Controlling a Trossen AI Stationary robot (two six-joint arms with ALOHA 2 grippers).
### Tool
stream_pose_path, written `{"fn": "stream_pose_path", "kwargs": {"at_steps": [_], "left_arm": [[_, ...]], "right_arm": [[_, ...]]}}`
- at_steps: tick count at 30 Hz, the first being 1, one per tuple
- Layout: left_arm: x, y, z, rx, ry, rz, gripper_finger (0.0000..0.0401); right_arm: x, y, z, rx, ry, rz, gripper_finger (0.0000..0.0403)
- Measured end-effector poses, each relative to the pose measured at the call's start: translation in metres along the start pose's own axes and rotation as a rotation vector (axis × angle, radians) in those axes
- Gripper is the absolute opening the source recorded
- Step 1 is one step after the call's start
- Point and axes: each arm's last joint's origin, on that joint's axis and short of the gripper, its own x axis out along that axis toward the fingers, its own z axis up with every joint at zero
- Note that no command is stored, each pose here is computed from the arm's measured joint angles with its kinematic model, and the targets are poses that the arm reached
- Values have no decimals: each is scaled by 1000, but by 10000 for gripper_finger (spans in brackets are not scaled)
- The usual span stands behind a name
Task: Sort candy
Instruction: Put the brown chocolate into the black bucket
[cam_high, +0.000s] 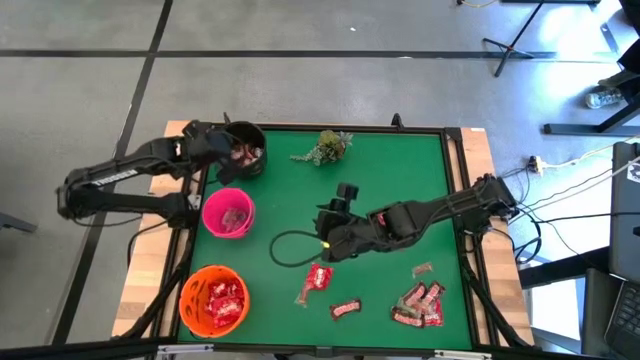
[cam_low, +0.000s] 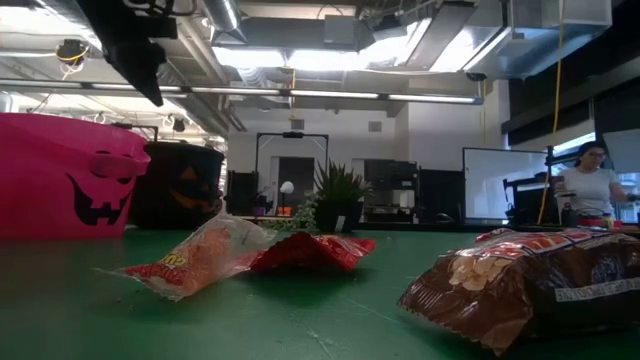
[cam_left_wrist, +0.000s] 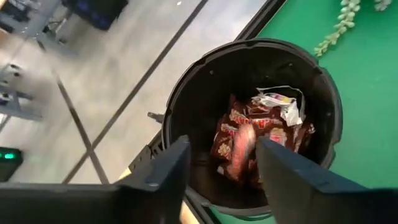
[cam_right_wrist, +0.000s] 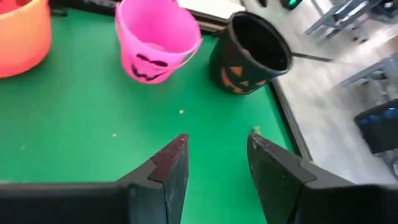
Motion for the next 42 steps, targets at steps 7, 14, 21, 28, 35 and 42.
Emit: {"fn": "stream_pose_path", "kwargs": {"at_steps": [7, 14, 21, 28, 35, 42], "left_arm": [[-19, -1, 12, -30, -140, -383, 226], [-58, -16, 8, 6, -345, -929, 187], [-64, -53, -3, 71, -298, -1086, 155], [-80, -88, 3, 98, -414, -1230, 152], [-94, -114, 5, 174, -509, -1271, 152], [-94, -127, 2, 206, -487, -1238, 152]], "right_arm": [[-13, 23, -12, -36, 87, 195, 159], [-19, 84, -46, -48, 129, 381, 159], [-15, 127, -99, 14, 206, 448, 159], [-11, 150, -133, 87, 244, 556, 208], [1, 159, -147, 103, 276, 544, 305], [24, 180, -167, 24, 331, 537, 336]]}}
